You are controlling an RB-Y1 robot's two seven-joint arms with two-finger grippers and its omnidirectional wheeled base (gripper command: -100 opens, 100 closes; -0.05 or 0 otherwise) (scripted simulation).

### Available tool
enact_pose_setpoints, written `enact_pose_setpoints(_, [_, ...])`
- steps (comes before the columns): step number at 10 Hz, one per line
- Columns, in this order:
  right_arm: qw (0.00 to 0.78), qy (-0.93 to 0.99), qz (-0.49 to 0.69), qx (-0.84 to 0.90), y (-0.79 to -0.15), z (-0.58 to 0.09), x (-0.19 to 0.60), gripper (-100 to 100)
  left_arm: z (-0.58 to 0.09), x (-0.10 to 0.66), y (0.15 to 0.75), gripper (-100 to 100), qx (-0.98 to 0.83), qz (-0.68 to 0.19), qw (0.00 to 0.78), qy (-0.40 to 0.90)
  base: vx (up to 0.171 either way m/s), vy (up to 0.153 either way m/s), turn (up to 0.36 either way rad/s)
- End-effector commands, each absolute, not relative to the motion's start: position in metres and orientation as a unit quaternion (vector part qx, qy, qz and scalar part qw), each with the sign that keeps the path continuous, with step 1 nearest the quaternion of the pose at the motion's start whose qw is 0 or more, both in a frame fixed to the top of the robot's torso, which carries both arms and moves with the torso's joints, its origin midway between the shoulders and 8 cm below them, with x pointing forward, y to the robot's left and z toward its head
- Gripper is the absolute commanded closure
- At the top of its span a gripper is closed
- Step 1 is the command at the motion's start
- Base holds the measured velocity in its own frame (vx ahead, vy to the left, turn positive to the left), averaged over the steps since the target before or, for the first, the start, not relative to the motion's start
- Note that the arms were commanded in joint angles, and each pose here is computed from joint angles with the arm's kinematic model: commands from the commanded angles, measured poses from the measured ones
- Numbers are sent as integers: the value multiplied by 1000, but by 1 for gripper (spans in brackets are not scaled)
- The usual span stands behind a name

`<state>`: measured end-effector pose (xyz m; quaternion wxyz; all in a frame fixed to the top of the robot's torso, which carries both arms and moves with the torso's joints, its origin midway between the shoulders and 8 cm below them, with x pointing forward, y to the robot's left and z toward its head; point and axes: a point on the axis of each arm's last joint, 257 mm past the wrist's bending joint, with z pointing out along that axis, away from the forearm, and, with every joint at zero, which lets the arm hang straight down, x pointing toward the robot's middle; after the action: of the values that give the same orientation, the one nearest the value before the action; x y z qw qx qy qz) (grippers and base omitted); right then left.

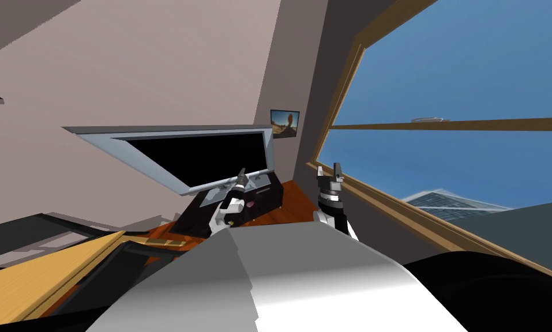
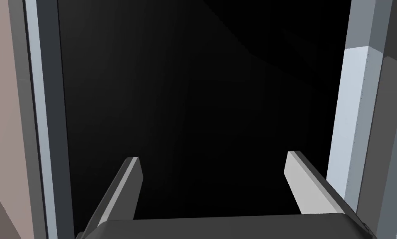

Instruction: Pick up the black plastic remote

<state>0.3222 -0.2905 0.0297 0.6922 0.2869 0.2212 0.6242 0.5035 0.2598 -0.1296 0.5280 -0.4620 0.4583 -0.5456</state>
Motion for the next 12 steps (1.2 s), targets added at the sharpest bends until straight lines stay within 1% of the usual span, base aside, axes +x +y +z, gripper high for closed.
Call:
enact_pose_setpoints(1, [692, 221, 624, 287, -291, 30, 322, 0, -150, 516, 259, -100, -480, -532, 511, 475, -22, -51, -27])
enact_pose_setpoints(7, [692, 221, 624, 287, -291, 30, 322, 0, -206, 544, 261, -100, -528, -489, 462, 518, -18, -55, -21])
enact_pose_setpoints(12, [692, 221, 624, 287, -291, 30, 322, 0, -264, 555, 268, -100, -572, -441, 415, 553, 10, -49, -19])
